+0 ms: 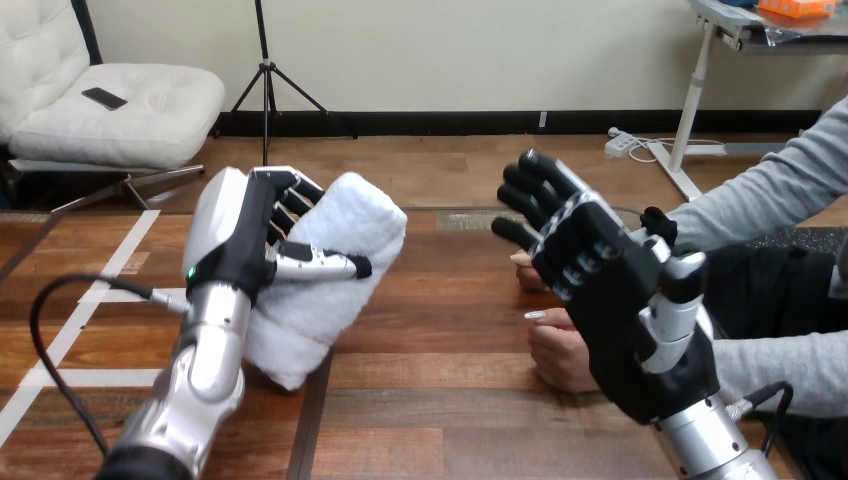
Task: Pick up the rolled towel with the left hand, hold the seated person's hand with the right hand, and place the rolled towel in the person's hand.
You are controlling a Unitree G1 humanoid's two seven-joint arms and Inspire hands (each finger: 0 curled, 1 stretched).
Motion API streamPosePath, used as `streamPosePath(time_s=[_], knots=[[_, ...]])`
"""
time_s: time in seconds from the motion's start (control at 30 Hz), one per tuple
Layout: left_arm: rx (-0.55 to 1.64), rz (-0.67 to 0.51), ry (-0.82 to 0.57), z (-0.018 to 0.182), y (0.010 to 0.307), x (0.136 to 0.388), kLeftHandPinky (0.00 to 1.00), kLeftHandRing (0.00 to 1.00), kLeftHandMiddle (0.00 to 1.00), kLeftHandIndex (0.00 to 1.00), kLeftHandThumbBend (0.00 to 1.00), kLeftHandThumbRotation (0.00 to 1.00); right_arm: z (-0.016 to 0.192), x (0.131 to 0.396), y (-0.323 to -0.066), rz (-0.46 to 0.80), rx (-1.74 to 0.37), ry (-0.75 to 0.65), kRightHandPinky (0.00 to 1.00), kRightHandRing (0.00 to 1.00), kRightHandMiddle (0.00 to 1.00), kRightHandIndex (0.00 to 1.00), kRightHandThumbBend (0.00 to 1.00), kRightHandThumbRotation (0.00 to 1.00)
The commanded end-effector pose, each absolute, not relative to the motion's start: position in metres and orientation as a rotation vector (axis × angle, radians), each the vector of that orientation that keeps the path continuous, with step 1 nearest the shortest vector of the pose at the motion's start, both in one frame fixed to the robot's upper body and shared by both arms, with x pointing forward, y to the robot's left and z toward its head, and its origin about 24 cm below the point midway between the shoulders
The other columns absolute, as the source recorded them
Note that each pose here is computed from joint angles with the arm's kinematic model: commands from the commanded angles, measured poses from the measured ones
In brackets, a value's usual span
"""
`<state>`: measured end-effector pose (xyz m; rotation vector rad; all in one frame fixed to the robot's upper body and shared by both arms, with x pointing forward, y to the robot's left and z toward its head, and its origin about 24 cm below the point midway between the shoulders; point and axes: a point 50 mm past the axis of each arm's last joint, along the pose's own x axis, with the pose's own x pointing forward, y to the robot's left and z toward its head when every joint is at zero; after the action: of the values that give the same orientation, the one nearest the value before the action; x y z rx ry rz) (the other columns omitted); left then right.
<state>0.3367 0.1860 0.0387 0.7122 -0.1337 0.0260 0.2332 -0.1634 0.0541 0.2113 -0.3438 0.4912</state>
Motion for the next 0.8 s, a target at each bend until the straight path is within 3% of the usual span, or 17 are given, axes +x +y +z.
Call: streamPosePath(time_s=[0.0, 0.77], knots=[[0.529, 0.109, -0.459, 0.102, 0.182, 0.329, 0.29, 0.33, 0.38, 0.4, 0.72, 0.0, 0.078, 0.259, -0.172, 0.483, 0.074, -0.461, 0.94, 0.94, 0.93, 0.91, 0.92, 1.0], [0.385, 0.143, -0.584, 0.111, 0.179, 0.286, 0.28, 0.32, 0.37, 0.4, 0.74, 0.0, 0.081, 0.288, -0.198, 0.468, -0.102, -0.418, 1.0, 0.94, 0.91, 0.91, 0.88, 1.0]])
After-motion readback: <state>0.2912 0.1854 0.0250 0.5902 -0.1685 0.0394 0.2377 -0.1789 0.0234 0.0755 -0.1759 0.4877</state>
